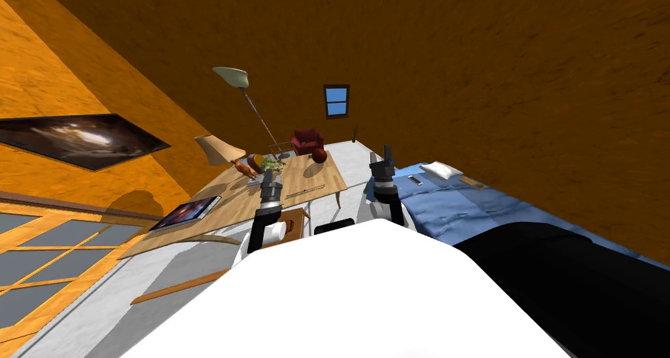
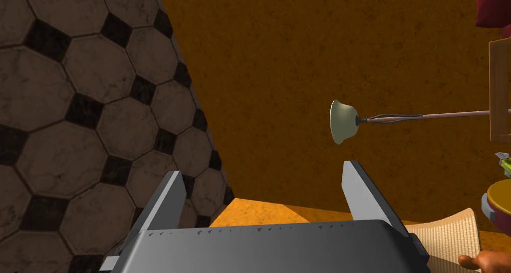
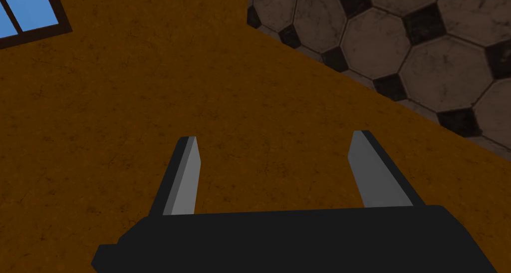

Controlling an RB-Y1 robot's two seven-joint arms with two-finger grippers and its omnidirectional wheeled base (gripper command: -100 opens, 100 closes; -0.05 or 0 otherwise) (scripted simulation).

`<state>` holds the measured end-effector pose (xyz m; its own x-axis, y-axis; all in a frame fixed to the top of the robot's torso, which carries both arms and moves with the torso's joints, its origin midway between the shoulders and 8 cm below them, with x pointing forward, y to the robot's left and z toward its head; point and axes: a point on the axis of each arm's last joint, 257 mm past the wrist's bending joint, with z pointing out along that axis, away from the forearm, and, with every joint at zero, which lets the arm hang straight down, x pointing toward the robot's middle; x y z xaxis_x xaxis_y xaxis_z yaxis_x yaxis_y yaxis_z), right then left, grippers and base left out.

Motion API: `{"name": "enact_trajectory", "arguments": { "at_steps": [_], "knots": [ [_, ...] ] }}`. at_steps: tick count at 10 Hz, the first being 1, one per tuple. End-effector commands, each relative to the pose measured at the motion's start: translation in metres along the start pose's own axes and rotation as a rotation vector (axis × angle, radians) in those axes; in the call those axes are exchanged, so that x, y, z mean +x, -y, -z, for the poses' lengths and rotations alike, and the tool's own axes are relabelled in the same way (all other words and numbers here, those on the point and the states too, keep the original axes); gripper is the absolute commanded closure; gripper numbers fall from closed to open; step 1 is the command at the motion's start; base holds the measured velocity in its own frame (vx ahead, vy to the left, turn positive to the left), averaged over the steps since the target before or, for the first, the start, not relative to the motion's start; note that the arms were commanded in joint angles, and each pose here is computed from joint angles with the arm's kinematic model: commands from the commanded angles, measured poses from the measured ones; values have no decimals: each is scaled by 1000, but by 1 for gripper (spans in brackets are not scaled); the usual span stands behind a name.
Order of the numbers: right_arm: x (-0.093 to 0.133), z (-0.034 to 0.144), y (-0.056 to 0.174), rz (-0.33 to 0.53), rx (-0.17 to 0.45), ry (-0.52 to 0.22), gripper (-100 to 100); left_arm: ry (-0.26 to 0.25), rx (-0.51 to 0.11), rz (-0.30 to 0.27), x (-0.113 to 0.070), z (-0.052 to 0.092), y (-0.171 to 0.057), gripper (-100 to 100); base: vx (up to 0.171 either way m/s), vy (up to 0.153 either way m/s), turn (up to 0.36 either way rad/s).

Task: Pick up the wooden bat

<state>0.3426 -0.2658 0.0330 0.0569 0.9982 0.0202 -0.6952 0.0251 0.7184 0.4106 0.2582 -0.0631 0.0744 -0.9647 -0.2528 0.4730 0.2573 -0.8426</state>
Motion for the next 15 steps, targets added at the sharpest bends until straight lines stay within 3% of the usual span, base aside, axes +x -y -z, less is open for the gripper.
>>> {"name": "enact_trajectory", "arguments": {
  "at_steps": [1,4,5,6,7,8,9,10,15],
  "knots": [
    [0,0,0,0,0,0,0,-22,-57,22,3,-7,-24,-100,-73,-40,-304],
    [0,0,0,0,0,0,0,-37,-121,37,5,-10,-50,-100,-56,-29,-124],
    [0,0,0,0,0,0,0,-48,-167,52,6,-13,-70,-100,-51,-27,-181],
    [0,0,0,0,0,0,0,-49,-176,52,6,-13,-72,-100,-44,-23,-134],
    [0,0,0,0,0,0,0,-58,-225,67,6,-16,-93,-100,-51,-31,-262],
    [0,0,0,0,0,0,0,-59,-235,67,6,-15,-95,-100,-42,-24,-84],
    [0,0,0,0,0,0,0,-67,-286,82,6,-18,-116,-100,-45,-33,-153],
    [0,0,0,0,0,0,0,-68,-298,81,6,-17,-119,-100,-37,-18,-105],
    [0,0,0,0,0,0,0,-80,-480,124,0,-19,-186,-100,-36,-24,-160]
  ]
}}
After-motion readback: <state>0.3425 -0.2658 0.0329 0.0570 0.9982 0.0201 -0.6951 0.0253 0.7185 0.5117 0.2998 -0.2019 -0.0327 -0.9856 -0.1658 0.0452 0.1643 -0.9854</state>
